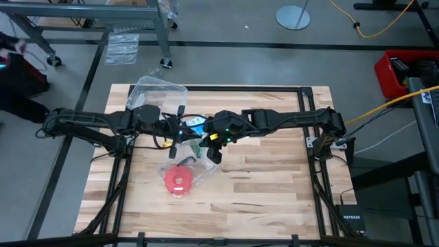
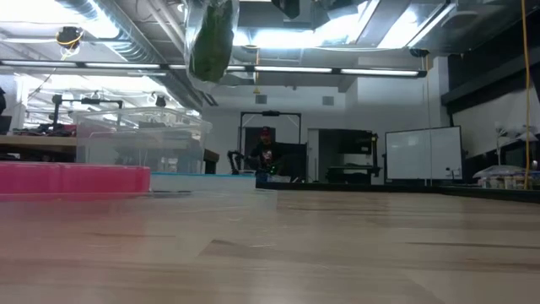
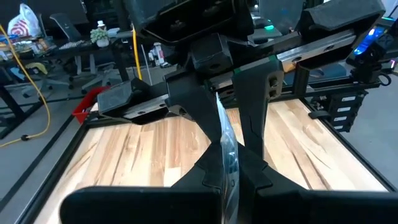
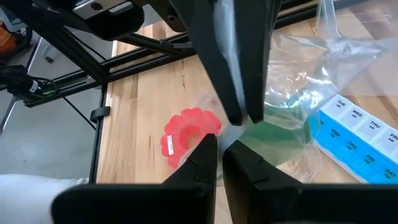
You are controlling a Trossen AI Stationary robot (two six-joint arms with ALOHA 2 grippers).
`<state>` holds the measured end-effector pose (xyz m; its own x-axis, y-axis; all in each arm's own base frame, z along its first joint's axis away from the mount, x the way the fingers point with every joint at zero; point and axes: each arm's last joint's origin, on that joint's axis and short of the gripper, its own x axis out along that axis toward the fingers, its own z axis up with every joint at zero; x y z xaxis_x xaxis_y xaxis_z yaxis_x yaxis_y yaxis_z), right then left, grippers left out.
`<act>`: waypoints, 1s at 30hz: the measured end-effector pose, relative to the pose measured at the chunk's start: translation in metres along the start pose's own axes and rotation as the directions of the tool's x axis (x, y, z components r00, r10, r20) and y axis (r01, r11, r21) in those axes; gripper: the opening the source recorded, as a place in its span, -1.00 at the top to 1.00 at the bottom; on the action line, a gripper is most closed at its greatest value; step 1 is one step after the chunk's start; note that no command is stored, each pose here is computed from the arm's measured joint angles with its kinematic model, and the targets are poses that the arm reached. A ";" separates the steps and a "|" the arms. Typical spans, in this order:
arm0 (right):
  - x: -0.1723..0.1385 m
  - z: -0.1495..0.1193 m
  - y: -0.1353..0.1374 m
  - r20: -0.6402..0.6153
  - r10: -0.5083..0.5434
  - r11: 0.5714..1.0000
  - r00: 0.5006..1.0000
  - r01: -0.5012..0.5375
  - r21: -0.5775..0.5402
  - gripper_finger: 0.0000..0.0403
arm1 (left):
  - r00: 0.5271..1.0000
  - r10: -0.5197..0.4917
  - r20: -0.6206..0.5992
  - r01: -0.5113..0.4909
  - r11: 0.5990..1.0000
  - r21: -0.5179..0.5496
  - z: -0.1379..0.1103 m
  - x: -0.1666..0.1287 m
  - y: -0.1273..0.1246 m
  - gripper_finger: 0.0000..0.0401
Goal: Roll bandage
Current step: Close the transparent zip bag
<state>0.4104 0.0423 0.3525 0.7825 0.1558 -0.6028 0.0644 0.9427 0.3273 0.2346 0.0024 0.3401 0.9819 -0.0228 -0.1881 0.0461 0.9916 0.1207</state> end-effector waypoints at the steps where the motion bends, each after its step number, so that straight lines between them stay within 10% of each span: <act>1: 0.000 0.000 0.000 0.005 0.004 1.000 1.000 -0.004 -0.001 0.91 | 1.000 0.000 -0.003 0.000 1.000 0.000 0.000 0.000 0.000 1.00; 17: 0.002 0.001 0.003 0.011 0.047 0.998 0.999 -0.047 -0.033 0.34 | 1.000 0.015 0.002 -0.015 1.000 0.005 0.005 -0.015 0.001 1.00; 30: 0.001 0.007 0.004 0.080 0.039 0.999 0.996 -0.036 -0.040 0.47 | 0.998 -0.019 -0.053 0.017 0.999 -0.029 0.000 -0.019 -0.004 1.00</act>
<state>0.4163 0.0440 0.3581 0.8317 0.1683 -0.5291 0.0116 0.9475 0.3196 0.2158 -0.0010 0.3432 0.9697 -0.0344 -0.2419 0.0576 0.9943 0.0896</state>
